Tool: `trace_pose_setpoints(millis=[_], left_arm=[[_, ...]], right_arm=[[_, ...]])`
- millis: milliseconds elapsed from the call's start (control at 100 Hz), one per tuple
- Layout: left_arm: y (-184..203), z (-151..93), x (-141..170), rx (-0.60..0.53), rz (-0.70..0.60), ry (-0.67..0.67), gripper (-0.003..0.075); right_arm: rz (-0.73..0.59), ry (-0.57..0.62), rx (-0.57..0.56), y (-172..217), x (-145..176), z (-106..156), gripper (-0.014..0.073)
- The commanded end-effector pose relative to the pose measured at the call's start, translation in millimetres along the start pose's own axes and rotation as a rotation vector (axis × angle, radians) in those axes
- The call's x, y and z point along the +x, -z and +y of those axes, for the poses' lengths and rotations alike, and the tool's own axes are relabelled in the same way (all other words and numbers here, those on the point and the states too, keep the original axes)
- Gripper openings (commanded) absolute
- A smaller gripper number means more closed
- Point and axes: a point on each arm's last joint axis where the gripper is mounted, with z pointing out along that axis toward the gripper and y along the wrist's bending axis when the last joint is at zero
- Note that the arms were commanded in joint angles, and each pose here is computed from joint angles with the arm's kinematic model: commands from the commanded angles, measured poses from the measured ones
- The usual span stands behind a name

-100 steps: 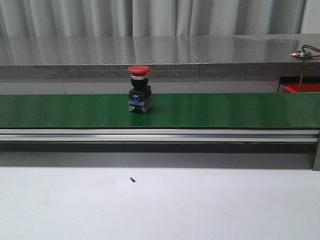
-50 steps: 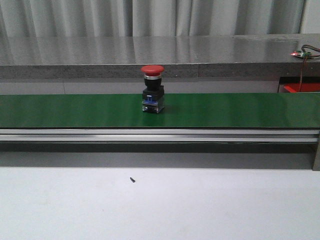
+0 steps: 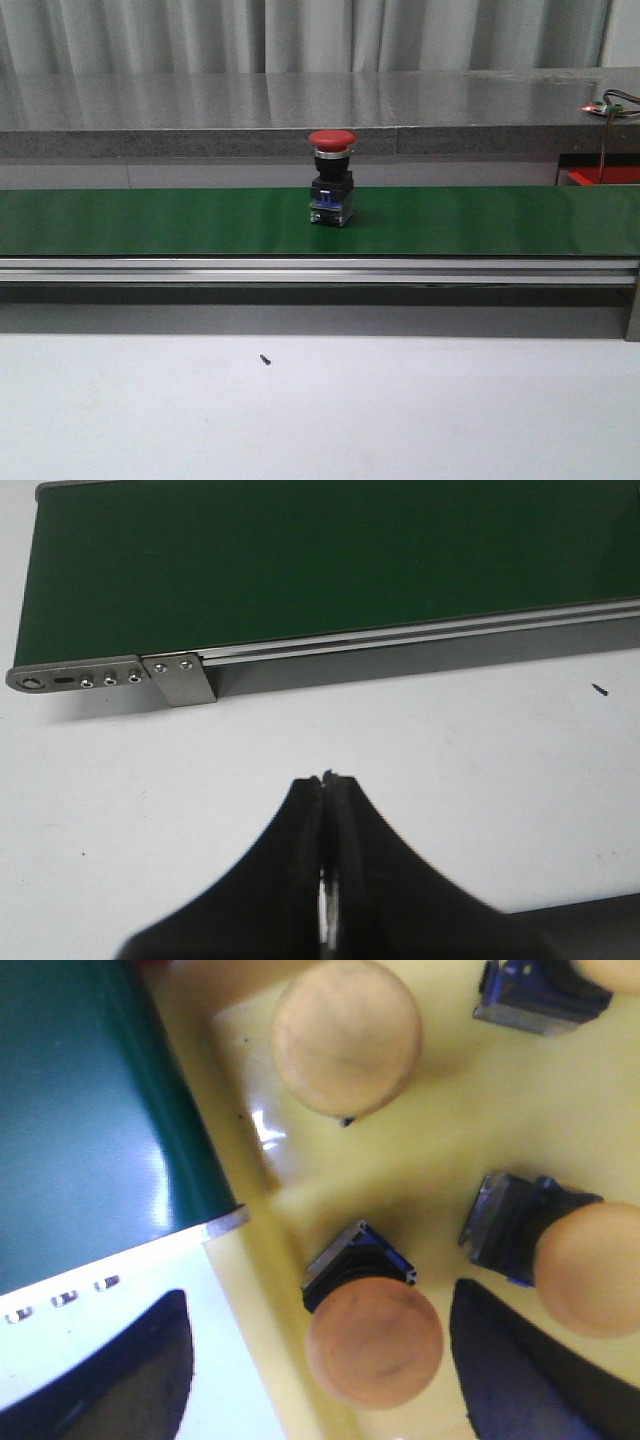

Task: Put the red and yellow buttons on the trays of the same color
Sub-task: 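Move the right gripper back over the red button riding the belt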

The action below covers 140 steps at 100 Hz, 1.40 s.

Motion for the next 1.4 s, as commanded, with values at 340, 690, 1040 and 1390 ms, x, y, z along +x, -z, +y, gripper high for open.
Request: trace_pose_setpoints(millis=[340, 690, 1040, 1390], left_arm=[[6, -2, -11, 0.009, -0.079, 0.007, -0.0020], [6, -2, -11, 0.009, -0.079, 0.007, -0.0020], [6, -2, -11, 0.009, -0.079, 0.007, -0.0020], [6, -2, -11, 0.009, -0.079, 0.007, -0.0020]], right_arm=[[-0.161, 0.220, -0.118, 77, -7, 44, 0.0540], [-0.201, 0.467, -0.306, 123, -8, 126, 0.0540], [-0.172, 0.608, -0.371, 127, -12, 194, 0.0540], [-0.111, 0.541, -0.399, 116, -18, 239, 0.0540]])
